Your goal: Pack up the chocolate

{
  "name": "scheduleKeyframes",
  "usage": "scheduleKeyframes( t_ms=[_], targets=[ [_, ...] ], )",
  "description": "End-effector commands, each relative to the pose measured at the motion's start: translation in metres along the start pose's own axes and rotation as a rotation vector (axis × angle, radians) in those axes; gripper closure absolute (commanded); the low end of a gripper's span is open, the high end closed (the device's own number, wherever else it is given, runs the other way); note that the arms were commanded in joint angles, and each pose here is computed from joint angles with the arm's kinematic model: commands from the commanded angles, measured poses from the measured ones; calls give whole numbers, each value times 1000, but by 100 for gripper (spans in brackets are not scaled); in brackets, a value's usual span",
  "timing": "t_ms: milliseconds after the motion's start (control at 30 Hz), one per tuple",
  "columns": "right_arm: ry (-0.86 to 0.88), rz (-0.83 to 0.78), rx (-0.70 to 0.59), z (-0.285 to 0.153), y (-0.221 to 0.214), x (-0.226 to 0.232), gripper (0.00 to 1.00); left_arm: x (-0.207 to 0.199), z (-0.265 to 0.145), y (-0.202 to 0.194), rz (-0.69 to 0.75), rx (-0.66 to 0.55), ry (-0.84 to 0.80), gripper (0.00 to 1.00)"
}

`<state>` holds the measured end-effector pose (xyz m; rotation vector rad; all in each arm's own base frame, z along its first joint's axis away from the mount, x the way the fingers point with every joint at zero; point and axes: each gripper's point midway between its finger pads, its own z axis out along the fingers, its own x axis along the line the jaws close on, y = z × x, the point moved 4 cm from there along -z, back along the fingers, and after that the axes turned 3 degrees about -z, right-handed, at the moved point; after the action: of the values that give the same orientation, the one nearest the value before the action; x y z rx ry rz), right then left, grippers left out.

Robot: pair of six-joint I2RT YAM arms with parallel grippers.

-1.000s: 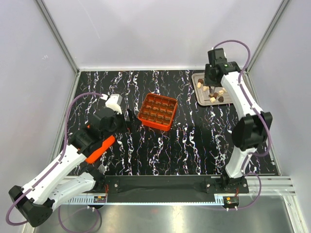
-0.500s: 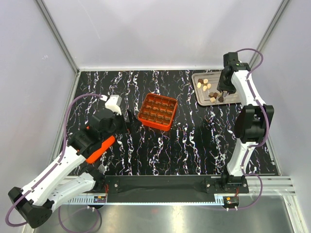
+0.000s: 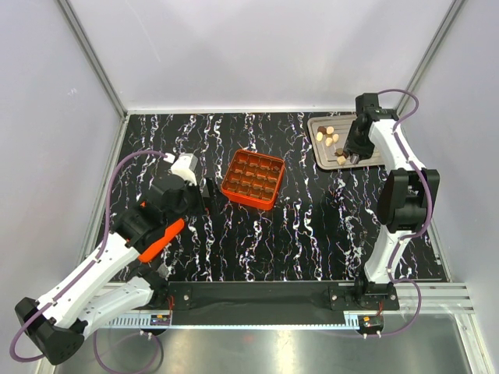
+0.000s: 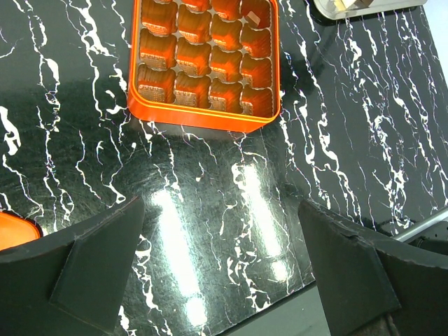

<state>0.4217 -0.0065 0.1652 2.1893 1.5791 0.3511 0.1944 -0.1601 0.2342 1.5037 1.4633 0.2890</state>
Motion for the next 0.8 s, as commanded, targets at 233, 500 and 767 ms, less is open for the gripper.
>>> scheduleKeyframes(
  t_ms=[233, 500, 767],
  targets=[
    [27, 18, -74, -9, 14, 5, 55, -7, 1, 9, 2, -38, -36, 1],
    [22, 14, -73, -4, 16, 2, 61, -6, 1, 9, 3, -40, -30, 1],
    [22, 14, -75, -5, 17, 0, 67, -5, 1, 8, 4, -37, -26, 1]
  ],
)
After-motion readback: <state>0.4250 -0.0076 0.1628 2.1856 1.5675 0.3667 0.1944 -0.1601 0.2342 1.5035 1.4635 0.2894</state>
